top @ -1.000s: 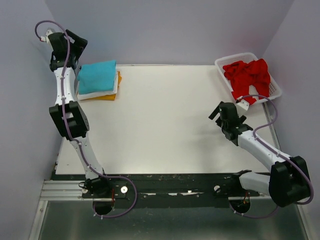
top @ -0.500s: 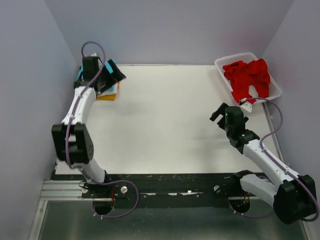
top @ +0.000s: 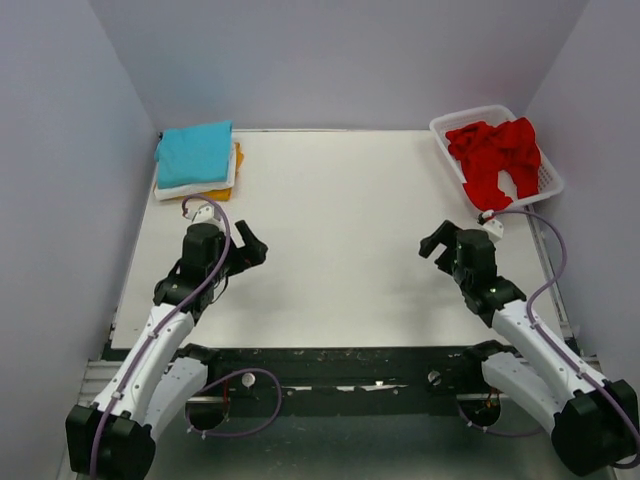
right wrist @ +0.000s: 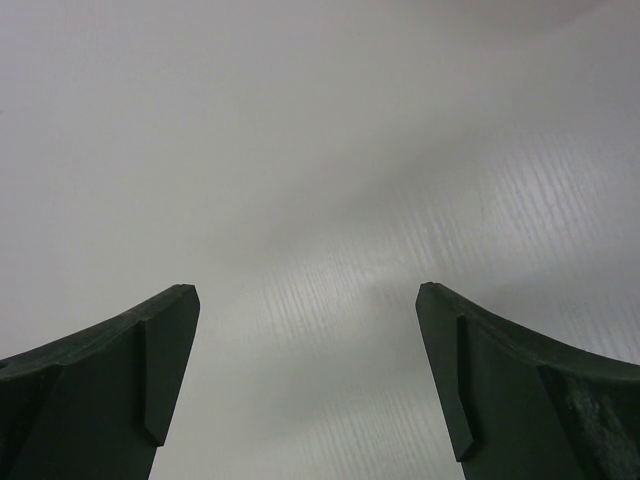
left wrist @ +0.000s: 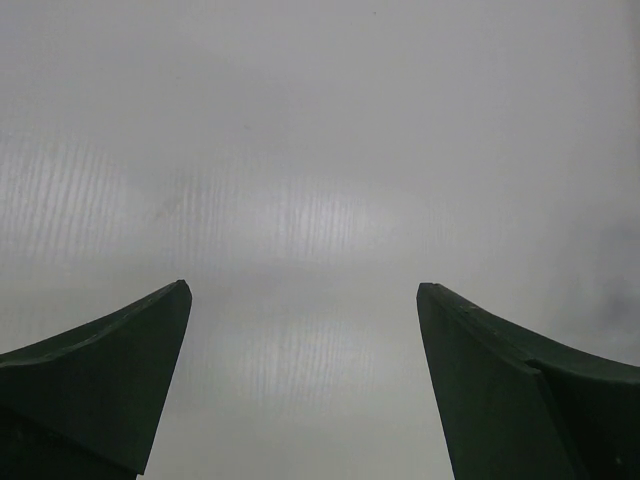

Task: Fold and stack the t-shirts
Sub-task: Reset both arms

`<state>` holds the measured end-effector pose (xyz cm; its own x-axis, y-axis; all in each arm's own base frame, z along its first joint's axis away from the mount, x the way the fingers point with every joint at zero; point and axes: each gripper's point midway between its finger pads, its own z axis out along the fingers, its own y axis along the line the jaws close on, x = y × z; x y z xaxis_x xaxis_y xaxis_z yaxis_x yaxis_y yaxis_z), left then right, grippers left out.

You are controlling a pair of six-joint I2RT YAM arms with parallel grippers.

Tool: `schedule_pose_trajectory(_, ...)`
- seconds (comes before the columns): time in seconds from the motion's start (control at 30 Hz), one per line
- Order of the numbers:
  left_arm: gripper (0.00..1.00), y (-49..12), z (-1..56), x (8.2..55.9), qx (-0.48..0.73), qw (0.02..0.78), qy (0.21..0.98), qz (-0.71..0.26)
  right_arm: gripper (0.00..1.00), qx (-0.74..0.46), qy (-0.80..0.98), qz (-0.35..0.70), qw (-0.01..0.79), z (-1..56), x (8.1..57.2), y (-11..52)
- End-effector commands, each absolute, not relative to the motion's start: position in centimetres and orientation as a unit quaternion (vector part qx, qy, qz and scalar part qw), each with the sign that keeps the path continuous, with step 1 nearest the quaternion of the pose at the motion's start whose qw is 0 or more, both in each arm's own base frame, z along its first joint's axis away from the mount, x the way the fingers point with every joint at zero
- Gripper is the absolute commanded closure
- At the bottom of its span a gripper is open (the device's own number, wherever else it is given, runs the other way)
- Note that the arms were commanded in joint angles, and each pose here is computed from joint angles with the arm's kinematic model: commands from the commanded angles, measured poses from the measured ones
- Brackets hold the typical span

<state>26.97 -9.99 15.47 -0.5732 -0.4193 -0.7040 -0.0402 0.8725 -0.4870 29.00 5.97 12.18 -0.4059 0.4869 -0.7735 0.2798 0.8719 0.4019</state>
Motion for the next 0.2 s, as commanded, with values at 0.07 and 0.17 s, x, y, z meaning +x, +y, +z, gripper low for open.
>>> schedule_pose_trajectory(0.07, 0.01, -8.4, 16.0, 25.8, -0.14, 0.472, 0.849, -0.189, 0.0, 0.214, 0.824, 0.12, 0.51, 12.0, 28.3, 6.1)
schedule_pose_trajectory(0.17, 0.01, -9.3, 16.8, 25.6, -0.118, 0.48, 0.843, -0.212, 0.0, 0.226, 0.813, 0.118, 0.523, 12.7, 28.2, 5.6)
